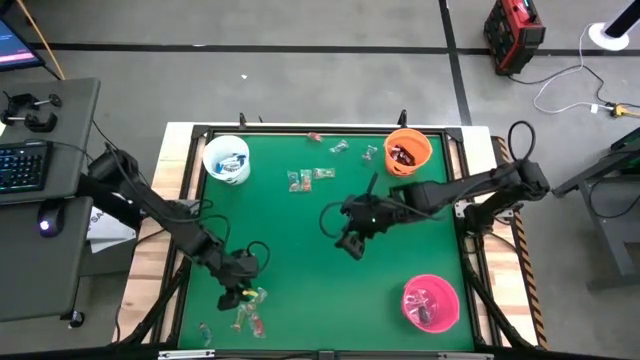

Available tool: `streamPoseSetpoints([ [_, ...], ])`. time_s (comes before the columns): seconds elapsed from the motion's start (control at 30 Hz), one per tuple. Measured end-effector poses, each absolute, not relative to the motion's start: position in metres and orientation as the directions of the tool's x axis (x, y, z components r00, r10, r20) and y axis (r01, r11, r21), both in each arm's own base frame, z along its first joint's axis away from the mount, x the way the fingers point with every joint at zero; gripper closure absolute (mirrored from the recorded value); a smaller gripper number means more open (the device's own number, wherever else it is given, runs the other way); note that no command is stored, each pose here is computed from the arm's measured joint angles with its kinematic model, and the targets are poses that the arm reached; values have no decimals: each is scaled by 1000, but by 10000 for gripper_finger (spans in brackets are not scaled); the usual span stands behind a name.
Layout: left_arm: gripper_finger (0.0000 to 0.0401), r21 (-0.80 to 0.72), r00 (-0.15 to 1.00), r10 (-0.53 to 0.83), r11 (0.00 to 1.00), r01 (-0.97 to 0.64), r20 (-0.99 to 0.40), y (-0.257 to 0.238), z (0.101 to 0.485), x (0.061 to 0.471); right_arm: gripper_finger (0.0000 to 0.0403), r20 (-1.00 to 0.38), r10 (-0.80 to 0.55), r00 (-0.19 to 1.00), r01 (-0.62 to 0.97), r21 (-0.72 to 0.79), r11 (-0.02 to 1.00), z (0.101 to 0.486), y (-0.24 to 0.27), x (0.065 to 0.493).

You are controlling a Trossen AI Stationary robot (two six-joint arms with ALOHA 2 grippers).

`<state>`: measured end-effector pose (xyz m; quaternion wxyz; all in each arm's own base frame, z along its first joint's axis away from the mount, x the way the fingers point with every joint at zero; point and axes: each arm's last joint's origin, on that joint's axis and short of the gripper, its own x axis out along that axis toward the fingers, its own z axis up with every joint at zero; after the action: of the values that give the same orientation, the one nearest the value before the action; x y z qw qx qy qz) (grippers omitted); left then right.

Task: Sort candy by brand, put in halloween buckets
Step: Put the green gummy into the pink bucket

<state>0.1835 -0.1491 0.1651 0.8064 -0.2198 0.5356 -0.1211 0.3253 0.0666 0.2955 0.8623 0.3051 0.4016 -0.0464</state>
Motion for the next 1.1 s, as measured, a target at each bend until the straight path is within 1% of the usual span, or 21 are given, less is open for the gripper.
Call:
streamPoseSetpoints([
  [0.17, 204, -516, 417, -445, 854, -68, -792, -155, 160, 189, 140, -727, 109, 678, 354, 453, 819, 295, 81, 321],
  [0.3, 204, -547, 440, -462, 833, -81, -770, -161, 154, 196, 140, -761, 87, 643, 372, 410, 833, 291, 84, 316],
  [0.4, 204, -553, 431, -455, 823, -131, -780, -164, 145, 200, 140, -793, 77, 604, 387, 377, 841, 288, 84, 312],
  [0.5, 204, -534, 398, -428, 820, -206, -811, -164, 133, 201, 140, -814, 69, 577, 396, 353, 848, 286, 84, 310],
  [0.67, 204, -543, 392, -414, 779, -314, -821, -166, 128, 204, 140, -818, 70, 571, 334, 310, 890, 286, 85, 309],
  [0.77, 210, -505, 406, -360, 793, -341, -840, -166, 129, 205, 140, -817, 68, 572, 299, 284, 911, 286, 87, 308],
  [0.83, 229, -457, 398, -304, 804, -380, -866, -163, 130, 205, 140, -817, 63, 573, 288, 273, 918, 286, 87, 308],
  [0.9, 265, -413, 384, -258, 815, -407, -887, -160, 130, 205, 140, -817, 59, 574, 277, 262, 925, 286, 86, 308],
  [1.0, 354, -411, 394, -245, 809, -421, -886, -156, 131, 209, 140, -816, 57, 575, 265, 252, 931, 286, 86, 308],
  [1.03, 376, -425, 410, -250, 800, -422, -877, -155, 131, 211, 140, -815, 59, 576, 264, 254, 930, 287, 86, 308],
  [1.07, 385, -440, 432, -249, 790, -427, -867, -153, 134, 214, 140, -814, 65, 578, 261, 260, 930, 288, 86, 307],
  [1.1, 386, -446, 453, -239, 783, -434, -859, -150, 137, 218, 140, -809, 71, 583, 257, 267, 929, 290, 86, 306],
])
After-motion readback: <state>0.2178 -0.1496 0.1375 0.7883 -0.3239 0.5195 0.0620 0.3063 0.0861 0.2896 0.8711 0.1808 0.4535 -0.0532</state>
